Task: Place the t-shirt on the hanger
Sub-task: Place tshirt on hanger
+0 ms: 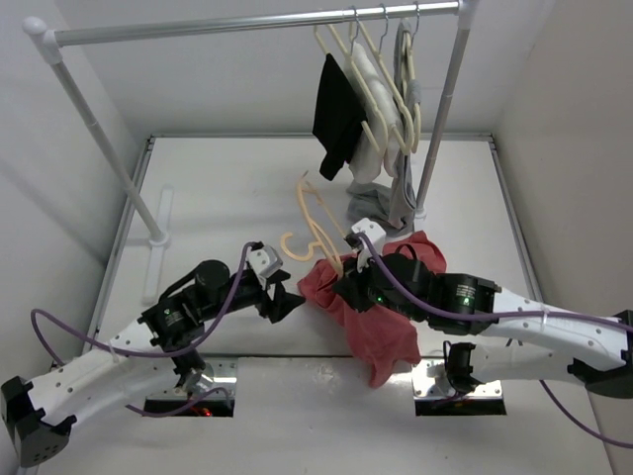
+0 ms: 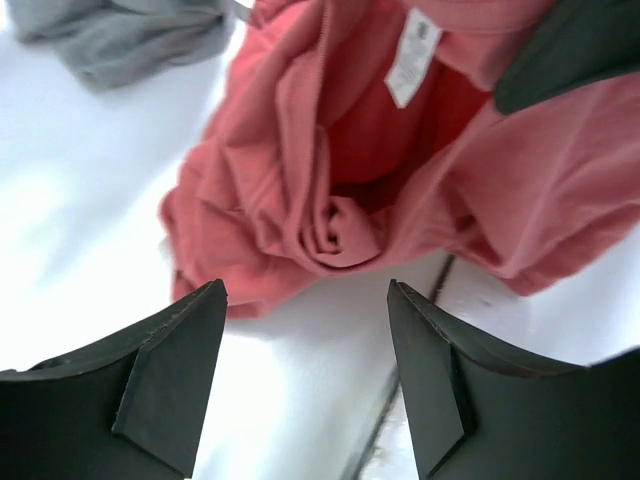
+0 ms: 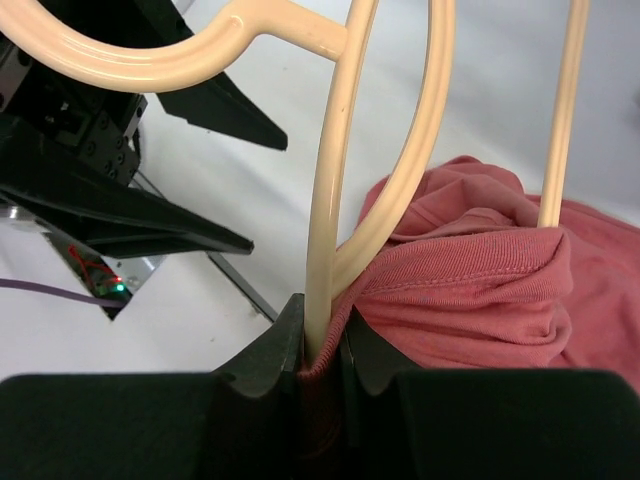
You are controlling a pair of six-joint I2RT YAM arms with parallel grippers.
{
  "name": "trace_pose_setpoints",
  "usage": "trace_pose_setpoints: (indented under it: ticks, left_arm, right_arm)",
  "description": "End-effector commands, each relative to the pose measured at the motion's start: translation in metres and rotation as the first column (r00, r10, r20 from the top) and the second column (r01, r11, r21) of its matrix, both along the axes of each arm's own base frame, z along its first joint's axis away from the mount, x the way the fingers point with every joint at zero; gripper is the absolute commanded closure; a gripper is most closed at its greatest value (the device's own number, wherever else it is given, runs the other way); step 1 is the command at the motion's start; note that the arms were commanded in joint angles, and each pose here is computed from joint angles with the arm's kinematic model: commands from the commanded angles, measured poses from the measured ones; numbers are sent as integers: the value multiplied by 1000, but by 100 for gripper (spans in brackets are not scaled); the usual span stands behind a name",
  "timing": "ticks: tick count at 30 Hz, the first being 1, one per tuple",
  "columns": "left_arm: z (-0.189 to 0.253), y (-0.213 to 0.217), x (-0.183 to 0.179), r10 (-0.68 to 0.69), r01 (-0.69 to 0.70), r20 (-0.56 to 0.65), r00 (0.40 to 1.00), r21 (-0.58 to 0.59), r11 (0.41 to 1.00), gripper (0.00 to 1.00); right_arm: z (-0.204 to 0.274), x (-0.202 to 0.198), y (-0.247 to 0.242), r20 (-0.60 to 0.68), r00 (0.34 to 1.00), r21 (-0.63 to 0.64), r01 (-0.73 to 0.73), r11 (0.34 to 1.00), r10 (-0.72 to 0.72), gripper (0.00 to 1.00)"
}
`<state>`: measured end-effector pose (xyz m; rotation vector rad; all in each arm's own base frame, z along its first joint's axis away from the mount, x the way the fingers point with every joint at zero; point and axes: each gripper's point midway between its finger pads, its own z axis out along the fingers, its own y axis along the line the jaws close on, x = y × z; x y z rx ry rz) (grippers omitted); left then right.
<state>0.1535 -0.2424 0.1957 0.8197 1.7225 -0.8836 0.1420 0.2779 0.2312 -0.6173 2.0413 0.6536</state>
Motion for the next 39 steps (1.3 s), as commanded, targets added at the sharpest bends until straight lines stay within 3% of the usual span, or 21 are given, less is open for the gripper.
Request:
trace_pose_setpoints:
  ticks: [1,5,8,13,16,18,22,27,28,31,39]
  left_arm:
    - [-2,13,13,66,-69,67,996,48,996,29]
    - [13,26,34,215,-216,89,973,1,976,29]
    - [27,50,50,364,-365,114,924,-15,931,20]
    - [27,60,52,414,-415,92,906,-13,910,14]
    - [26,55,49,399,-397,54,916,-37,917,13]
    - [9,41,39,309,-309,21,951,-9,951,13]
    - [-16,19,24,211,-211,-119,970,6,977,18]
    - [-19,-11,-8,4,-40,-225,974,-156,987,19]
    - [-15,-14,-6,-1,-43,-219,976,-193,980,18]
    - [-35,-23,-6,4,-53,-292,957,-159,986,18]
    - [-62,-26,-1,51,-107,-328,943,-155,982,18]
  right_arm:
    - [39,-2,14,49,998,137,-41,990,35,100]
    - [32,-4,14,22,999,98,-43,994,41,100]
    - [20,-6,10,-6,999,71,-33,997,33,100]
    - [9,-12,8,-26,998,72,-48,996,50,100]
    - [8,-15,14,-49,996,56,-75,996,77,100]
    - [7,-20,22,-67,991,42,-111,993,114,100]
    - [42,-24,32,-35,987,151,-152,977,159,100]
    - [75,-25,30,22,987,258,-160,953,160,100]
    - [75,-25,30,15,987,263,-156,952,157,100]
    - [66,-25,32,-3,988,250,-149,957,154,100]
    - [74,-23,49,15,985,294,-170,941,173,100]
